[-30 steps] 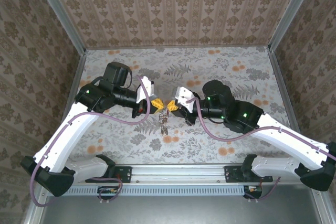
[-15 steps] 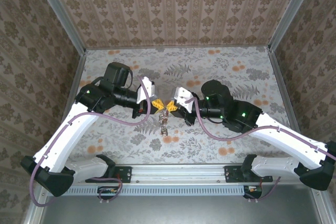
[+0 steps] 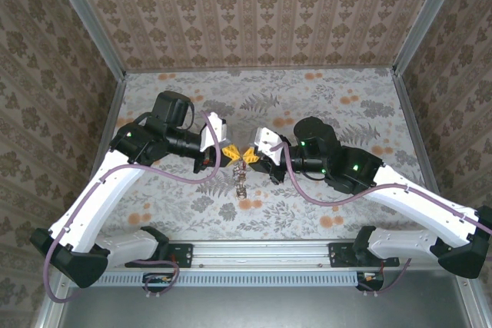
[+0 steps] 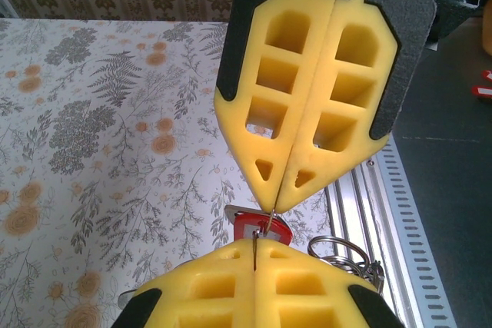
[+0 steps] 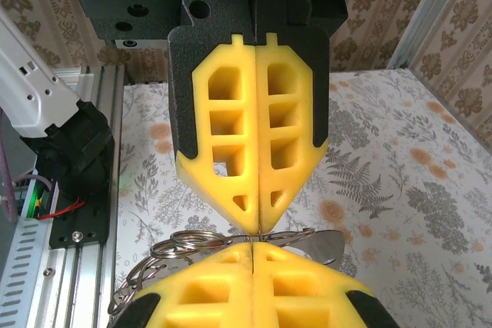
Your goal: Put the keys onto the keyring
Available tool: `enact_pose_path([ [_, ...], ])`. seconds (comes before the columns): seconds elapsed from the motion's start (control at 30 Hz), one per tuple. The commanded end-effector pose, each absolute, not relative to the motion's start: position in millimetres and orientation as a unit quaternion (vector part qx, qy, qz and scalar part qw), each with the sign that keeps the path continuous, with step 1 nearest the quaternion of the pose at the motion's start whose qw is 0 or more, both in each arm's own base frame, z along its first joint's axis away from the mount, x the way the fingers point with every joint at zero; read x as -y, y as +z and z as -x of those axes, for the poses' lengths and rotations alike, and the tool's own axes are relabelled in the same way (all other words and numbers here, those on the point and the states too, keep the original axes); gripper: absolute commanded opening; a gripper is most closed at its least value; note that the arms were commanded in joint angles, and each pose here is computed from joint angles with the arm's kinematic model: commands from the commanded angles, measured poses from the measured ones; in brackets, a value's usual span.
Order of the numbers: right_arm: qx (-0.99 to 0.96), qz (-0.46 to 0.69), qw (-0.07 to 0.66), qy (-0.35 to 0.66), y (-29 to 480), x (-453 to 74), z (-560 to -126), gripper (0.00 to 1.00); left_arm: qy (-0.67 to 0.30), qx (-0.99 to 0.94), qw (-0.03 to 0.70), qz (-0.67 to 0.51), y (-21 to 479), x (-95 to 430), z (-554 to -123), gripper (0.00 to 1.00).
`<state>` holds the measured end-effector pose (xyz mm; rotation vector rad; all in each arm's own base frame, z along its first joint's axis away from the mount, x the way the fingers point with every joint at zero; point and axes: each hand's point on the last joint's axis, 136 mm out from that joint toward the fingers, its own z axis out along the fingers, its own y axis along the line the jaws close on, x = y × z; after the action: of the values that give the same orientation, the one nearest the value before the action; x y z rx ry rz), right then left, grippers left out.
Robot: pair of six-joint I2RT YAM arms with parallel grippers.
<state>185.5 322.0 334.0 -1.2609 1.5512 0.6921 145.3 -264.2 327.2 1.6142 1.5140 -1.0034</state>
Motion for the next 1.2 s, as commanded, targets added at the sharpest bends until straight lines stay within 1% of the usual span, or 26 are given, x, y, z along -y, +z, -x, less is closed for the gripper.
enact_pose_path([
  [0.0,-0.634,0.513,0.503,0.286,342.4,-321.6,-185.2,0.00,-0.387,-0.558,0.371,-0.633,342.8,262.9,-137.6,0.00],
  [1.17,-0.636,0.508,0.508,0.281,339.2,-319.2,-187.1,0.00,-0.385,-0.558,0.372,-0.634,342.4,261.8,-135.9,0.00],
])
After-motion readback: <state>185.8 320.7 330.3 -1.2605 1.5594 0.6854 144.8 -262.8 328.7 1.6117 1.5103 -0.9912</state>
